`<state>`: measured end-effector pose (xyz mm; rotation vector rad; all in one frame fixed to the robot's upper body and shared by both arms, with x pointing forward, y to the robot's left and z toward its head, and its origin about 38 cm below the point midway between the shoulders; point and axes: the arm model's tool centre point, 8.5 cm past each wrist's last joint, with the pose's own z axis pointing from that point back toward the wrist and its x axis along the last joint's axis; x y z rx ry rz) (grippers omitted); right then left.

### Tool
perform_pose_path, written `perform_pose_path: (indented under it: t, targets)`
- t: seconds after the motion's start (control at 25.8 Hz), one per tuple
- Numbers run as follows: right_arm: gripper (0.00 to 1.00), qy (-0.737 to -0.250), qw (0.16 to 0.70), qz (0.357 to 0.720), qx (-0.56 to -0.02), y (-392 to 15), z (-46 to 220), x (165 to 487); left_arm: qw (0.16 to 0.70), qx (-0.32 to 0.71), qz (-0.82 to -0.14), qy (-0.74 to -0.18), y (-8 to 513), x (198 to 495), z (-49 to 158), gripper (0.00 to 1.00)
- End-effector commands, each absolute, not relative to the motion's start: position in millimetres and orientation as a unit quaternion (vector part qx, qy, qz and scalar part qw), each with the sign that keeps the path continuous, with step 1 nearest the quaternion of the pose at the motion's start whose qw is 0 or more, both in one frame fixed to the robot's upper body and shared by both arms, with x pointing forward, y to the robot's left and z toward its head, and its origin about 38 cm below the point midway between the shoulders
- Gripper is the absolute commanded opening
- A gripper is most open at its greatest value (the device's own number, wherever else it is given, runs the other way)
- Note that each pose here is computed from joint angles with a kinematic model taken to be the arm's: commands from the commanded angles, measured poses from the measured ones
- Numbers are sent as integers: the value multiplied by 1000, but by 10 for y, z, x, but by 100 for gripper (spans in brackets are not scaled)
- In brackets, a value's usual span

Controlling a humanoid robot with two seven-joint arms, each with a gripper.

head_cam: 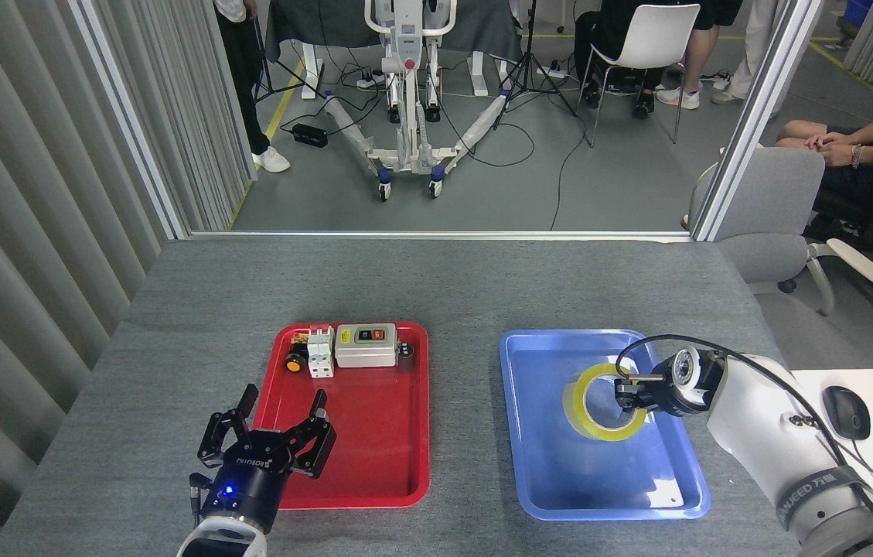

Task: Place and move tape with both arms
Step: 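Lower the tape roll into the blue tray with the right gripper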

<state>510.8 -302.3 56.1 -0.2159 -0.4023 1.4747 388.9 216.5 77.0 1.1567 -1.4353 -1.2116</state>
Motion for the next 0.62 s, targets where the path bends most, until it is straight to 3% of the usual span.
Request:
perform_pose_path:
  t: [0.0,0.58]
  targets:
    - [19,-189,715,665,-108,-3034,534,5109,449,469,-487,-584,2149,3893,801,100]
    - [24,-192,713,665,-113,-3087,426,5045,432,473,-483,-597,2103,4034,960,100]
